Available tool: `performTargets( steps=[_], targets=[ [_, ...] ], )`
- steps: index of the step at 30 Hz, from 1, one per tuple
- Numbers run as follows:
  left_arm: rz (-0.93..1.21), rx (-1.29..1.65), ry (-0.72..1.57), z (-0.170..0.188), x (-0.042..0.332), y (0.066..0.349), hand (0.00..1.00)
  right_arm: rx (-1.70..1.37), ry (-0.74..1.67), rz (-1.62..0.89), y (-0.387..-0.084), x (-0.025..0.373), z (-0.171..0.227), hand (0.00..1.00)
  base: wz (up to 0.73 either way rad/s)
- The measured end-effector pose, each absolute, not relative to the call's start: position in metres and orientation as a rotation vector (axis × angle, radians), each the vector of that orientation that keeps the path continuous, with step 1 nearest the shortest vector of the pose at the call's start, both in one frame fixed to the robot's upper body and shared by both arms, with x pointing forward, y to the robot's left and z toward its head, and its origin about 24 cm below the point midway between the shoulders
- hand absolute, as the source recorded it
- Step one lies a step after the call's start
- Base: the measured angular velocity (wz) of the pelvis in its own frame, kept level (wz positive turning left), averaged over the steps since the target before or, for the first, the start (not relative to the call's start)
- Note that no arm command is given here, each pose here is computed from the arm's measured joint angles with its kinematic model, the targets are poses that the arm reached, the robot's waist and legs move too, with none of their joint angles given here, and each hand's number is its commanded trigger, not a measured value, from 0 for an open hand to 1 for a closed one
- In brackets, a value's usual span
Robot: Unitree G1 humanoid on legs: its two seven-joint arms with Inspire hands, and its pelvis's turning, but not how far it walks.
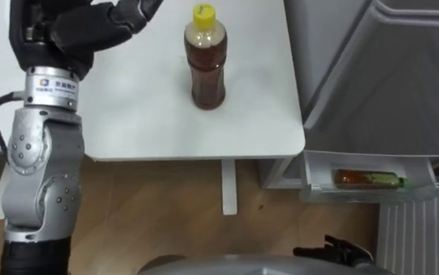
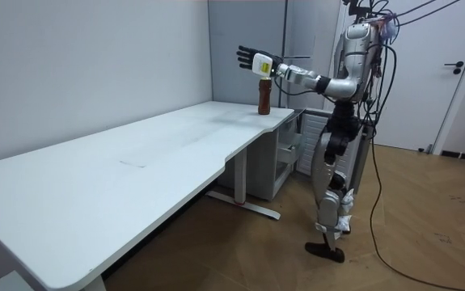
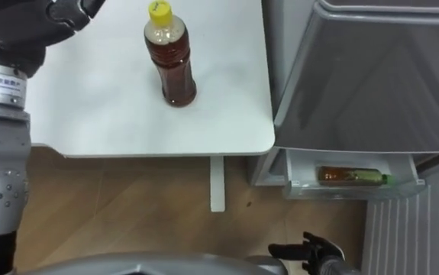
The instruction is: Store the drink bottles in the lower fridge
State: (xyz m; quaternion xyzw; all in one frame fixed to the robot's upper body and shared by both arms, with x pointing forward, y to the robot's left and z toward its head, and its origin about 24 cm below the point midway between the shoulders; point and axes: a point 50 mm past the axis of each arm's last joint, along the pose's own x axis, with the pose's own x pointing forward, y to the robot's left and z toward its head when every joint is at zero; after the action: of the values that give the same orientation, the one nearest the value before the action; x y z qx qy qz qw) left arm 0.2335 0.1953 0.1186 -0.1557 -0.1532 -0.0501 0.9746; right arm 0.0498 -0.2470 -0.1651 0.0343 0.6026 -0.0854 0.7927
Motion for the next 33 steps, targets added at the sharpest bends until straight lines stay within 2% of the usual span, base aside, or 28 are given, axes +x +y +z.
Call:
performTargets(
  steps=[6,33],
  targets=[
    [-0.143,-0.308,-0.234,0.105,0.237,0.195,0.00,0.106,1.302,-0.197,-0.246,0.048,-0.166,0.00,-0.11],
    [-0.263,-0.308,-0.195,0.102,0.238,0.186,0.00,0.097,1.322,-0.208,-0.248,0.052,-0.165,0.00,-0.01]
  ],
)
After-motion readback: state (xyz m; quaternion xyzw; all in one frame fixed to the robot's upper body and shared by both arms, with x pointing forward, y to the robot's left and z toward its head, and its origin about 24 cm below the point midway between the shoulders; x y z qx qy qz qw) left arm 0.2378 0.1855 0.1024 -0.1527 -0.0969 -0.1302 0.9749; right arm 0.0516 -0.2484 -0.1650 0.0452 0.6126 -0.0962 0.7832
